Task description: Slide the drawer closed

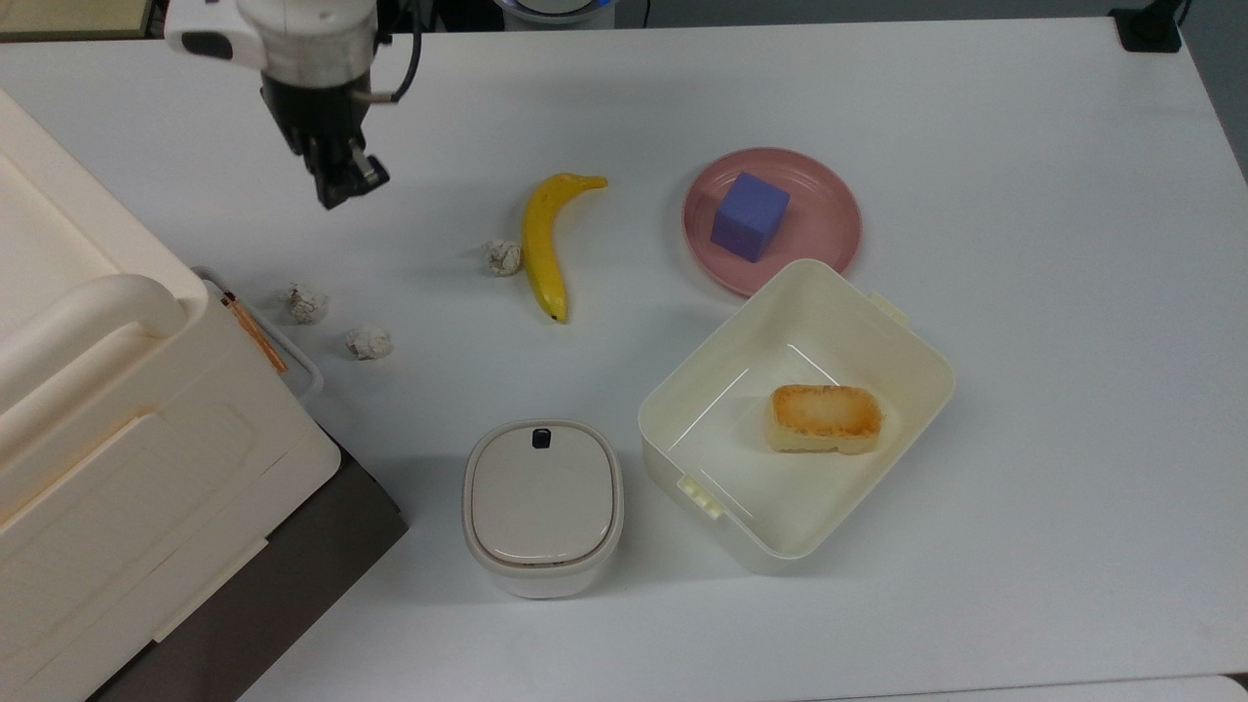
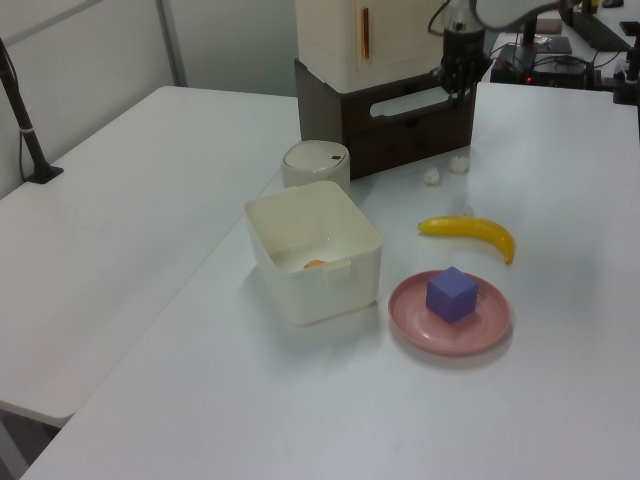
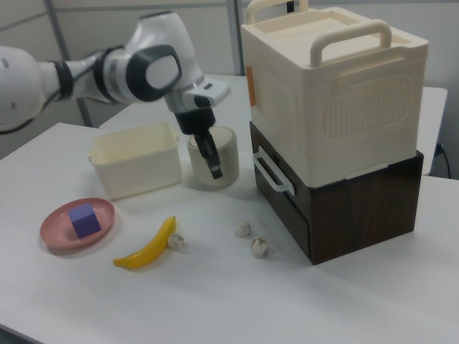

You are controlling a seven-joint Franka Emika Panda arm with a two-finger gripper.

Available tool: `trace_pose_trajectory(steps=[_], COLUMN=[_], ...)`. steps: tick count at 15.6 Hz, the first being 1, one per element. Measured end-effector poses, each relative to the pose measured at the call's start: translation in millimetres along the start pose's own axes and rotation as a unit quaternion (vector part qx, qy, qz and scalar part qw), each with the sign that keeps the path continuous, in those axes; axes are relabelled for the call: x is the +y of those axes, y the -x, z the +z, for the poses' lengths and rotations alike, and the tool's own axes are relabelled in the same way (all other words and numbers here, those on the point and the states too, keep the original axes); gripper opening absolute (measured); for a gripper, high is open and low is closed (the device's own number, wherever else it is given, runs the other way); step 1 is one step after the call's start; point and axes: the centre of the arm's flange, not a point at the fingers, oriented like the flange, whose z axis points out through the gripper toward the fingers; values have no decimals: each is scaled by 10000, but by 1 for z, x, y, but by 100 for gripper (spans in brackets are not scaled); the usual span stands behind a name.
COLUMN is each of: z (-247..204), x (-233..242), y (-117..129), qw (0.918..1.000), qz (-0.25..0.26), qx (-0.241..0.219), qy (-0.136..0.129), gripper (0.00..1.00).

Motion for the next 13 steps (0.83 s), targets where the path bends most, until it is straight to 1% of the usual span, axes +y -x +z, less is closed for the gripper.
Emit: trace_pose_trajectory(steps=[2,3,4,6,7,9,10,11,13], z=[-27,-39,-51,-70,-78,-96,-104,-112,-126], x=[4,6,7,7,8,17,25,32,39], y=[11,16,22,33,35,31,28,26,27], qw=[9993,9980,9951,9842,9791,9725,9703,9690,9681], qz=[-298,-550,-920,-1689,-1930,-2169,-2241,-2281,-2308], qx=[-179,-253,-315,-415,-458,-456,-414,-357,-250], qy=[-126,-153,-188,-324,-448,-722,-811,-881,-940], gripper=[0,0,0,0,0,0,0,0,0])
